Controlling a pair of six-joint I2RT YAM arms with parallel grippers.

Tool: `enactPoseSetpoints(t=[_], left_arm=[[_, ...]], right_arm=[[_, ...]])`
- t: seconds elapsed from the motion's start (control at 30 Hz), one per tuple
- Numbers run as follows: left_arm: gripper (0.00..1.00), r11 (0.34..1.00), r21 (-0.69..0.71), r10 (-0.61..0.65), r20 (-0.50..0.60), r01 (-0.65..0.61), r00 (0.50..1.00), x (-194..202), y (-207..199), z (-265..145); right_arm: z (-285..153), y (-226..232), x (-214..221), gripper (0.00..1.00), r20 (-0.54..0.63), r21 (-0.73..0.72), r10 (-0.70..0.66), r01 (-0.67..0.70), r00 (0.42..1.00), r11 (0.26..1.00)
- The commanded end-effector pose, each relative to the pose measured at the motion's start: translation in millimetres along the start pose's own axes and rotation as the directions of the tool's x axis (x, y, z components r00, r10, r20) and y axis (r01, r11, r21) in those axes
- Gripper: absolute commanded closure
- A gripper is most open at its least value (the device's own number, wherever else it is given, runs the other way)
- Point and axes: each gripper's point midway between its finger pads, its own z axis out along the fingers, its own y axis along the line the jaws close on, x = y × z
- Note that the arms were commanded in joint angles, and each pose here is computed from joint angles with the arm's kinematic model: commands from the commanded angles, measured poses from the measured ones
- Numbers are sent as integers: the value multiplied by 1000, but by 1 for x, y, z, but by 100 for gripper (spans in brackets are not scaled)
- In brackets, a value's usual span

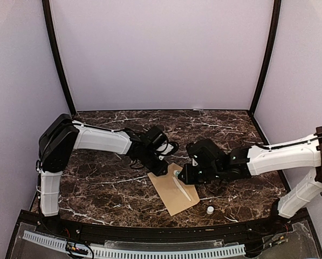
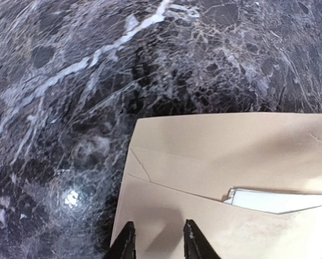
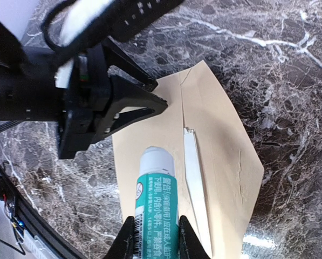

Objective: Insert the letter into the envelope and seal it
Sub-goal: Paint the envelope at the center of the board.

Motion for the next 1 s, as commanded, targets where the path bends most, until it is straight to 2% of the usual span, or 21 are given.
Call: enactPoseSetpoints(t=[0.0, 0.13, 0.23, 0.3, 0.37, 0.4, 0.43, 0.5, 0.67, 0.77, 0.8, 0.83, 0.97], left_arm=[[63, 997, -34, -67, 49, 69, 997, -3, 17, -30], [48, 992, -43, -111, 170, 120, 979, -21, 23, -72], [42, 985, -16, -160, 269, 171, 950, -29, 19, -112], [40, 974, 63, -226, 335, 218, 915, -31, 9, -135], [38, 946, 200, -316, 386, 256, 867, -35, -8, -160], [37, 914, 311, -378, 424, 260, 823, -46, -23, -185], [35, 893, 382, -402, 444, 237, 801, -48, -34, -193], [34, 832, 497, -494, 459, 247, 739, -51, -53, -220], [33, 751, 633, -574, 485, 189, 659, -58, -104, -269], [30, 659, 736, -655, 459, 157, 600, -59, -121, -286], [29, 641, 752, -663, 443, 153, 603, -54, -128, -284], [29, 611, 780, -685, 437, 134, 583, -57, -133, -292], [26, 568, 817, -692, 409, 99, 595, -58, -157, -295]], right_arm=[[-28, -3, -7, 100, 72, -33, 1, 2, 997, 999], [-56, -7, -15, 100, 155, -87, 37, -24, 987, 996], [-76, -2, -21, 100, 225, -178, 67, -27, 972, 984], [-88, 5, -25, 100, 271, -265, 84, -9, 959, 964], [-103, 14, -31, 100, 323, -341, 97, 21, 942, 940], [-109, 16, -33, 100, 344, -364, 103, 32, 933, 931], [-117, 20, -37, 100, 369, -390, 110, 46, 923, 920], [-132, 26, -43, 100, 420, -429, 126, 74, 898, 900], [-171, 46, -58, 100, 545, -505, 185, 145, 818, 851], [-190, 58, -64, 100, 601, -527, 212, 182, 771, 830], [-195, 62, -65, 100, 615, -529, 216, 194, 758, 826], [-197, 65, -66, 100, 625, -531, 222, 199, 748, 823], [-199, 82, -67, 100, 643, -528, 215, 223, 735, 820]])
